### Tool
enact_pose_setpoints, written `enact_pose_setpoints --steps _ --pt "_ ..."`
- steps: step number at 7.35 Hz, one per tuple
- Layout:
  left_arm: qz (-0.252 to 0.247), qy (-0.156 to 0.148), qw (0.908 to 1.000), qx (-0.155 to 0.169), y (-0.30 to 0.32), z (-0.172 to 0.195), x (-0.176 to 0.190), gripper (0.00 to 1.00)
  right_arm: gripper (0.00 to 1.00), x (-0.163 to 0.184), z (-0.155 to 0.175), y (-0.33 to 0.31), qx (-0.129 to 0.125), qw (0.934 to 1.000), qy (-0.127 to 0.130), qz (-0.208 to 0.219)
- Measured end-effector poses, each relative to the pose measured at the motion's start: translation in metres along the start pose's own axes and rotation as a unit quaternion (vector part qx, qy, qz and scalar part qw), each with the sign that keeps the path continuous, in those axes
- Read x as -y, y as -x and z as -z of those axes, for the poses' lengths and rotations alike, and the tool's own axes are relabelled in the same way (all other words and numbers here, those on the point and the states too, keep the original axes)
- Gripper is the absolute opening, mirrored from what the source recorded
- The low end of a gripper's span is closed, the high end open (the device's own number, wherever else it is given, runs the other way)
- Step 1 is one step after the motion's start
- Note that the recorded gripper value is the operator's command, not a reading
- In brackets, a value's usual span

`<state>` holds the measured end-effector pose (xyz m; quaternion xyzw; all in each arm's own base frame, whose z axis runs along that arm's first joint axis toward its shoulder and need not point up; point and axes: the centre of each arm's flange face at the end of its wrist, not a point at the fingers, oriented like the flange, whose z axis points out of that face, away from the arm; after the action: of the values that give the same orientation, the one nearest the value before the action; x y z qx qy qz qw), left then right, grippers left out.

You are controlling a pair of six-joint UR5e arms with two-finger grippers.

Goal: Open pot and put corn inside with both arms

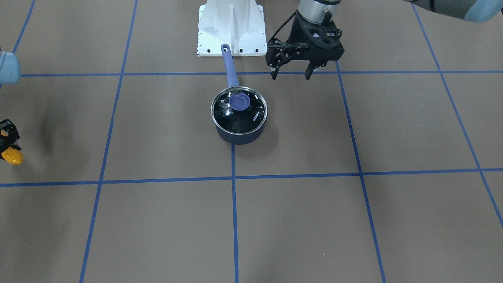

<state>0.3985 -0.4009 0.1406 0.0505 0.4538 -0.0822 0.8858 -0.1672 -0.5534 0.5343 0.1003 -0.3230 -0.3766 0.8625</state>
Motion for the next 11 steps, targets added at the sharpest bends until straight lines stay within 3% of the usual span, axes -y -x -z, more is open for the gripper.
enact_pose_setpoints --steps 4,11 --pt "-0.016 0.022 0.9993 0.026 -0.069 -0.055 -0.005 0.98 0.36 0.041 0.045 0.021 0.009 0.9999 0.001 -0.008" --pt "-0.042 0.044 0.9974 0.038 -0.106 -0.109 -0.004 0.98 0.37 0.043 0.047 0.021 0.01 0.9999 0.001 -0.013"
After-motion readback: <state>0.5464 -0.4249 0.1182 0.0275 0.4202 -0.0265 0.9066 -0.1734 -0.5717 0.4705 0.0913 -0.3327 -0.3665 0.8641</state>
